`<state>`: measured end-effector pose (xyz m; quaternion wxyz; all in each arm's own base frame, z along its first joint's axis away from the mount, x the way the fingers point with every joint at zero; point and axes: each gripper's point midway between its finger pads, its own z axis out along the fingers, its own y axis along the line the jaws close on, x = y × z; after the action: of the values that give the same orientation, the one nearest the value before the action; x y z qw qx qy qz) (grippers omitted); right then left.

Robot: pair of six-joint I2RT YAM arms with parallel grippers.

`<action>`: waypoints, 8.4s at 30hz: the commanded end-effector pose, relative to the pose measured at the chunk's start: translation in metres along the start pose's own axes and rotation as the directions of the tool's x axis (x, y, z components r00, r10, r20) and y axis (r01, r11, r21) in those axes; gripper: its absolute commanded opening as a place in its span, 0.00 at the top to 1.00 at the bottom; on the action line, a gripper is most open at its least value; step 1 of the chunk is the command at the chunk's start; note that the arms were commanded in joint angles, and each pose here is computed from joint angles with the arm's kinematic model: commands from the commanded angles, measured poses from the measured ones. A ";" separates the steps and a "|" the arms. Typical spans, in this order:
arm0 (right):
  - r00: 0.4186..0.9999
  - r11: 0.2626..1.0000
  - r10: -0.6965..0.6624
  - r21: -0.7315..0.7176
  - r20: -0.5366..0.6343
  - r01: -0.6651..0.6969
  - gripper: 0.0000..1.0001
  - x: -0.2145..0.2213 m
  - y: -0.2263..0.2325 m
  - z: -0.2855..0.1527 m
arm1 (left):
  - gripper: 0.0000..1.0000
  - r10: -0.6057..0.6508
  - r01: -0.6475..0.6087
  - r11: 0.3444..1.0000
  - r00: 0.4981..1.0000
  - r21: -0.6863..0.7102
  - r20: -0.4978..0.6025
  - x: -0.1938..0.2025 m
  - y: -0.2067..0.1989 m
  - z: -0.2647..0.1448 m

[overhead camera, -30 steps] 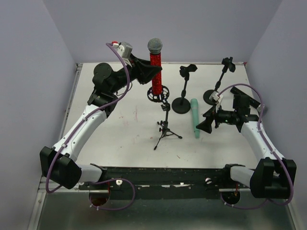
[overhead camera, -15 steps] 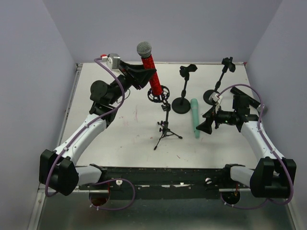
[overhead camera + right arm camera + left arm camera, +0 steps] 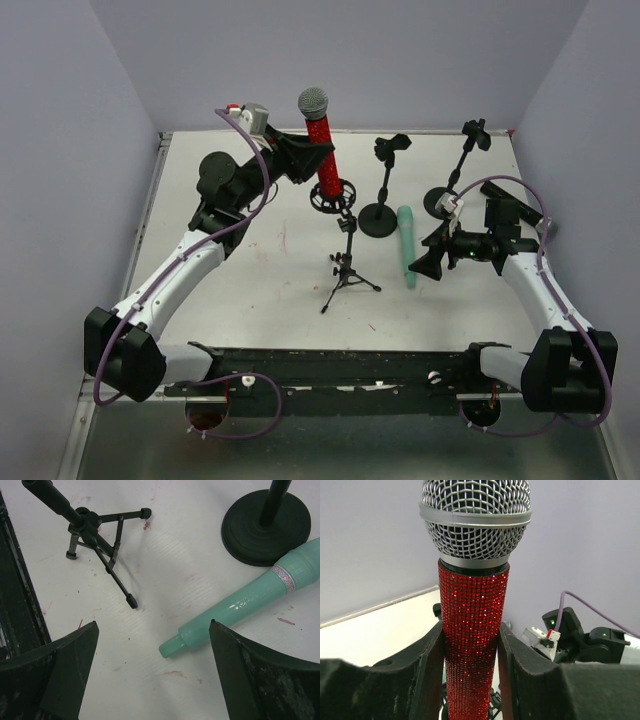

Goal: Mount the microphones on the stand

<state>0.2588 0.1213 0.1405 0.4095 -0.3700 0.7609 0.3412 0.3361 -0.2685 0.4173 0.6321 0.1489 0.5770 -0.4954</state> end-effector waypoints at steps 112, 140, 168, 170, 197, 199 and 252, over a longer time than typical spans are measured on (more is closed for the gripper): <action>0.990 0.993 -0.120 -0.013 0.071 0.121 0.00 -0.032 0.021 -0.014 | 1.00 0.382 -0.374 0.919 0.923 0.127 -0.047 0.163 -0.056 -0.048; 0.991 0.992 -0.124 -0.032 0.056 0.126 0.00 -0.029 0.024 -0.011 | 1.00 0.633 -0.542 0.677 0.774 -0.498 0.018 -0.091 0.210 -0.064; 0.997 0.995 -0.080 -0.067 0.003 0.080 0.00 -0.016 0.021 -0.003 | 1.00 0.644 -0.498 0.422 0.753 -0.757 -0.136 -0.109 0.389 -0.112; 0.997 0.995 -0.079 -0.067 0.003 0.079 0.00 -0.016 0.021 -0.003 | 1.00 0.639 -0.499 0.426 0.756 -0.754 -0.140 -0.105 0.391 -0.113; 0.996 0.994 -0.093 -0.058 0.012 0.094 0.00 -0.017 0.022 -0.005 | 0.41 0.599 -0.470 0.444 0.789 -0.763 -0.138 -0.077 0.366 -0.143; 0.995 0.994 -0.097 -0.055 0.013 0.098 0.00 -0.018 0.022 -0.005 | 0.33 0.594 -0.455 0.448 0.795 -0.769 -0.125 -0.078 0.359 -0.147; 0.958 0.854 0.188 0.445 0.218 -0.269 0.00 -0.087 -0.051 -0.096 | 0.02 0.015 -0.074 0.937 0.985 -0.340 -0.172 0.063 0.034 -0.197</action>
<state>0.2976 0.0414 0.2467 0.5001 -0.1446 0.8322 0.1910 0.2467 -0.1270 0.2857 0.6076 0.0712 0.7090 -0.3508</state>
